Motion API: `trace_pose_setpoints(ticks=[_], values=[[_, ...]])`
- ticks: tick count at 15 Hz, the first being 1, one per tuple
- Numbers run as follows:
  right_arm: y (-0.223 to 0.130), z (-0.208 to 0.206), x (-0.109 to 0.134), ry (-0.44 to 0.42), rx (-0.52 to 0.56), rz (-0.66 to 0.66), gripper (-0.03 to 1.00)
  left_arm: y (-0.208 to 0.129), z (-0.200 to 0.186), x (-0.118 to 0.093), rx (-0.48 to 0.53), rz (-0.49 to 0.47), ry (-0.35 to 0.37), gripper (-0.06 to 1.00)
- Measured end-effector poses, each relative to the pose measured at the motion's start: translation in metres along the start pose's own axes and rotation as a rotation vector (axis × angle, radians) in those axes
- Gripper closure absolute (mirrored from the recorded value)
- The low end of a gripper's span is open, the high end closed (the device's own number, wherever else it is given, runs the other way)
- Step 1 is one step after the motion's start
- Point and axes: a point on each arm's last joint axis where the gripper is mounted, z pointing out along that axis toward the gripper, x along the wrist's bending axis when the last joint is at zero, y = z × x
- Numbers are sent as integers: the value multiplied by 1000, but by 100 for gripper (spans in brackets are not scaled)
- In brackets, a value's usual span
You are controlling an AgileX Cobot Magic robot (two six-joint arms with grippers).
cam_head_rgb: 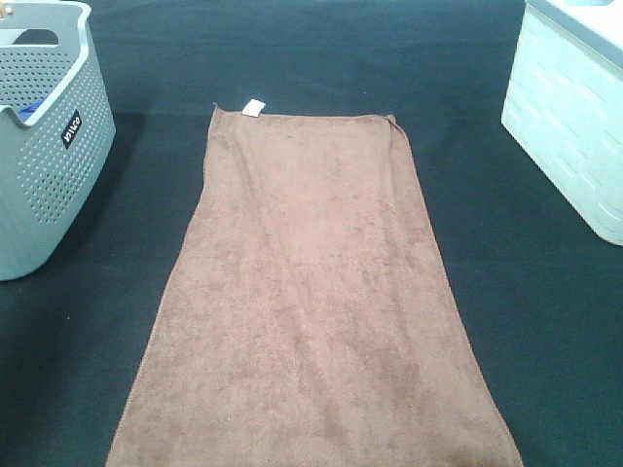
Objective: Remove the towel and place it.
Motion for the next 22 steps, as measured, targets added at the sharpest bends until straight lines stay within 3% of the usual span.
trace_pose_setpoints(ticks=[4,8,13,17,22], values=[[-83,-28,-14,28,-157,7,27,-86,-44,2,-139,-15,-9,25],[-139,-35,-23,40,-316,-76,27,-161,-60,4,-236,-13,-32,25],[-170,-25,-28,45,-491,-134,27,-224,-47,18,-392,23,79,25],[-182,-17,-29,42,-588,-167,27,-226,-41,18,-466,25,68,25],[-183,-11,-29,39,-570,-176,27,-224,-37,14,-488,46,23,25]])
